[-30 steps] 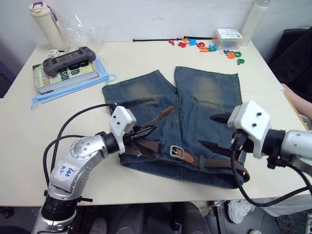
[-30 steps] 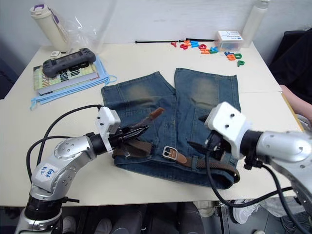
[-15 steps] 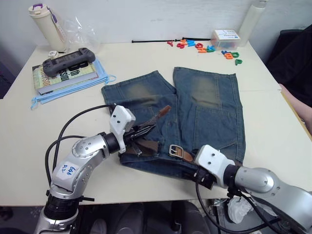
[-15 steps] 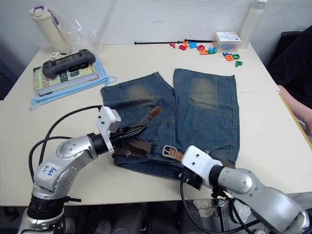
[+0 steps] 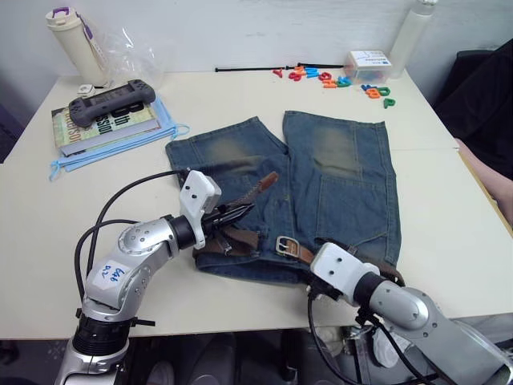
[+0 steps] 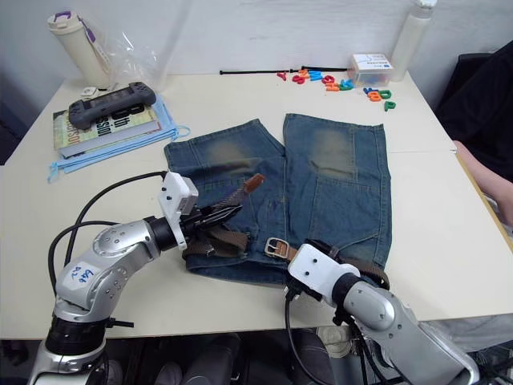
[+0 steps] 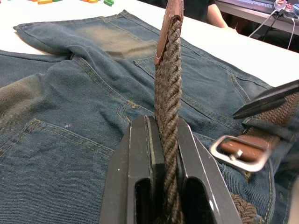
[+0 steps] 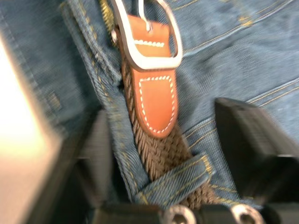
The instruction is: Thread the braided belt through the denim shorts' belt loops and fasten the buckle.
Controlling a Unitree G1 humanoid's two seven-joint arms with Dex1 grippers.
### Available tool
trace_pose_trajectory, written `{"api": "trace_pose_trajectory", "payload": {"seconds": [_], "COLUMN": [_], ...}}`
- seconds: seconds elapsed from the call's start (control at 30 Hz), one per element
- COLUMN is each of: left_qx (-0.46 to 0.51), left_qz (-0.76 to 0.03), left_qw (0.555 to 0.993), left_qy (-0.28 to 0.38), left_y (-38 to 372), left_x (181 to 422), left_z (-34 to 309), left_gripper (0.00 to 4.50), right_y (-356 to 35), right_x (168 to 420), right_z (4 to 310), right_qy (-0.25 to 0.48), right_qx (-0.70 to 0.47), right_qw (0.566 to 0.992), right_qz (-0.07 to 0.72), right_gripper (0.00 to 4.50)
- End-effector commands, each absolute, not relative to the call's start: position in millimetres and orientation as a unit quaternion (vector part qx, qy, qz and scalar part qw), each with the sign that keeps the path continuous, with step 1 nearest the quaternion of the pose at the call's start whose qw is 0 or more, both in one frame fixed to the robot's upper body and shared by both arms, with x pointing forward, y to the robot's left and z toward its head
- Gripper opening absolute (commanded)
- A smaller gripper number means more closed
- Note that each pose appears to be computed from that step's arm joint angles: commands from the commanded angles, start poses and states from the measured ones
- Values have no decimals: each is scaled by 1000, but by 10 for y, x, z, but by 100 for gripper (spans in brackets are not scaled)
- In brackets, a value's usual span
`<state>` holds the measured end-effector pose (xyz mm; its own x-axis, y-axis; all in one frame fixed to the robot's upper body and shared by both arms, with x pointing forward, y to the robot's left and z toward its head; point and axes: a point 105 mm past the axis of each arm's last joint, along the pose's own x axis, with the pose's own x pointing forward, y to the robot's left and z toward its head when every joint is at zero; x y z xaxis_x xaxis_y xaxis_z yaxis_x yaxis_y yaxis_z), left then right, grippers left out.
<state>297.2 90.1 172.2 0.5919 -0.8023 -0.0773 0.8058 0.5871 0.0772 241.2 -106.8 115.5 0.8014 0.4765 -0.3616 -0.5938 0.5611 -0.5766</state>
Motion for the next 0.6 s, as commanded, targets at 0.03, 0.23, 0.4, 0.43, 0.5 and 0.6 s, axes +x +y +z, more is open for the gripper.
{"api": "trace_pose_trajectory", "payload": {"seconds": [0.03, 0.23, 0.4, 0.43, 0.5, 0.6], "left_qx": [57, 58, 58, 60, 68, 89], "left_qz": [-462, -463, -471, -474, -475, -479], "left_qw": [885, 885, 880, 878, 877, 870], "left_qy": [-1, -1, 7, 9, 34, 73], "left_y": [855, 836, 772, 763, 749, 738], "left_x": [2949, 2961, 2930, 2919, 2900, 2874], "left_z": [1800, 1791, 1753, 1744, 1648, 1495], "left_gripper": [0, 0, 0, 0, 0, 0], "right_y": [-885, -903, -934, -944, -994, -1001], "right_x": [2256, 2259, 2360, 2371, 2414, 2452], "right_z": [1488, 1522, 1591, 1588, 1557, 1511], "right_qy": [0, -2, 1, 5, 26, 53], "right_qx": [-353, -350, -312, -309, -278, -229], "right_qw": [879, 879, 905, 908, 927, 947], "right_qz": [319, 325, 289, 284, 251, 221], "right_gripper": [118, 5, 5, 5, 5, 5]}}
